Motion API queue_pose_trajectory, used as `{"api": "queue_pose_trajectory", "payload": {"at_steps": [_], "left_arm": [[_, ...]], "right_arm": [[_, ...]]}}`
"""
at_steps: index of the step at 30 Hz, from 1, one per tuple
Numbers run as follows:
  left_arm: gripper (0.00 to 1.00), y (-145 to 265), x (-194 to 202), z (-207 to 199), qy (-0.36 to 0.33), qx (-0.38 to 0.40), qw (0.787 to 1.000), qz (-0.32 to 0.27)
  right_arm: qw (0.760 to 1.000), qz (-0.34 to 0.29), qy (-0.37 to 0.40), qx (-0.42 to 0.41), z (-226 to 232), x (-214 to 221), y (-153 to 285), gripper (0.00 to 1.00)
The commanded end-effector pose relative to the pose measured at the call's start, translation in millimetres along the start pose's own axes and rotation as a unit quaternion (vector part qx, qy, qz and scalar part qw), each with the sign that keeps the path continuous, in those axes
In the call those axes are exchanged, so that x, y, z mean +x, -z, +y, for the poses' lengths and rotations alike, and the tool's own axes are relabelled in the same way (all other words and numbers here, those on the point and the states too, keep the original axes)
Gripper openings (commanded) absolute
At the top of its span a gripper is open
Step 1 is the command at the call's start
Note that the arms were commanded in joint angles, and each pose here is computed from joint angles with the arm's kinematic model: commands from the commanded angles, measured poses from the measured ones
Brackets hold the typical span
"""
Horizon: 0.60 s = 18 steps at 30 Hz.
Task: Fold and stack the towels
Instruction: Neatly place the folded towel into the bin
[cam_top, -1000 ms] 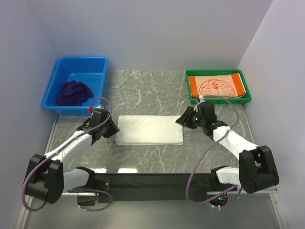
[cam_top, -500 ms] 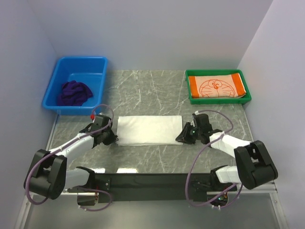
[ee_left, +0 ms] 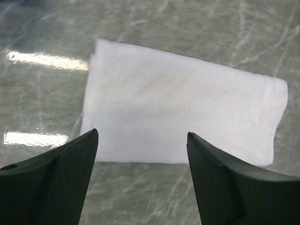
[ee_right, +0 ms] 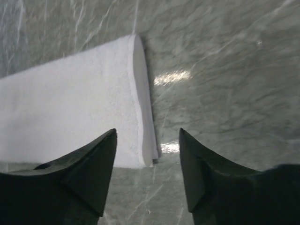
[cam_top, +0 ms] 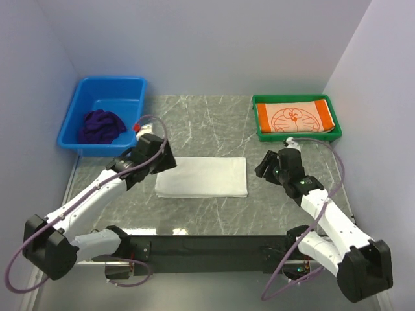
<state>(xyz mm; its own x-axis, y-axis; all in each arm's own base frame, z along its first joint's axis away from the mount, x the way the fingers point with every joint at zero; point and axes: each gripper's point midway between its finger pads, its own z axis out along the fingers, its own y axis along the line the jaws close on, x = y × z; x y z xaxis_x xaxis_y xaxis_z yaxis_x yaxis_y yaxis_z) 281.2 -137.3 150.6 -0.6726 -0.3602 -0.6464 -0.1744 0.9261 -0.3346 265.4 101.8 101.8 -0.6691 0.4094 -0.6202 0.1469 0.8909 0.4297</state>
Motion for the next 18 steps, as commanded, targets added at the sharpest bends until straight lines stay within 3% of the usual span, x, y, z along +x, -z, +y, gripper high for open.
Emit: {"api": "queue_pose_trajectory", "payload": {"at_steps": [1,2,6,10,12,15,18], "left_arm": [[0.83,10.0,3.4,-28.1,-0.074,-0.004,0.997,-0.003],[0.85,10.0,6.9,-40.8,-0.086,0.008,0.996,-0.003],[0.91,1.3,45.7,-105.9,-0.161,0.05,0.986,0.018],[0.95,7.1,93.4,-189.7,-0.262,0.113,0.957,0.04],[0.93,-8.0,123.5,-205.9,-0.318,0.104,0.941,0.052],[0.89,-6.8,148.0,-253.6,-0.344,0.131,0.928,0.053],[0.83,-19.3,172.7,-264.6,-0.348,0.134,0.925,0.071]], "right_arm": [[0.996,-0.053,0.014,0.074,-25.2,-28.0,17.1,0.67],[0.995,-0.059,0.012,0.08,-28.2,-30.9,19.6,0.74],[0.988,-0.073,0.0,0.136,-54.9,-32.3,22.6,0.89],[0.986,-0.072,-0.021,0.147,-63.2,-27.0,20.1,0.92],[0.987,-0.075,-0.036,0.141,-62.8,-25.3,18.4,0.92],[0.986,-0.067,-0.052,0.143,-69.6,-17.0,14.4,0.93],[0.984,-0.06,-0.063,0.157,-79.2,-14.2,11.8,0.93]]}}
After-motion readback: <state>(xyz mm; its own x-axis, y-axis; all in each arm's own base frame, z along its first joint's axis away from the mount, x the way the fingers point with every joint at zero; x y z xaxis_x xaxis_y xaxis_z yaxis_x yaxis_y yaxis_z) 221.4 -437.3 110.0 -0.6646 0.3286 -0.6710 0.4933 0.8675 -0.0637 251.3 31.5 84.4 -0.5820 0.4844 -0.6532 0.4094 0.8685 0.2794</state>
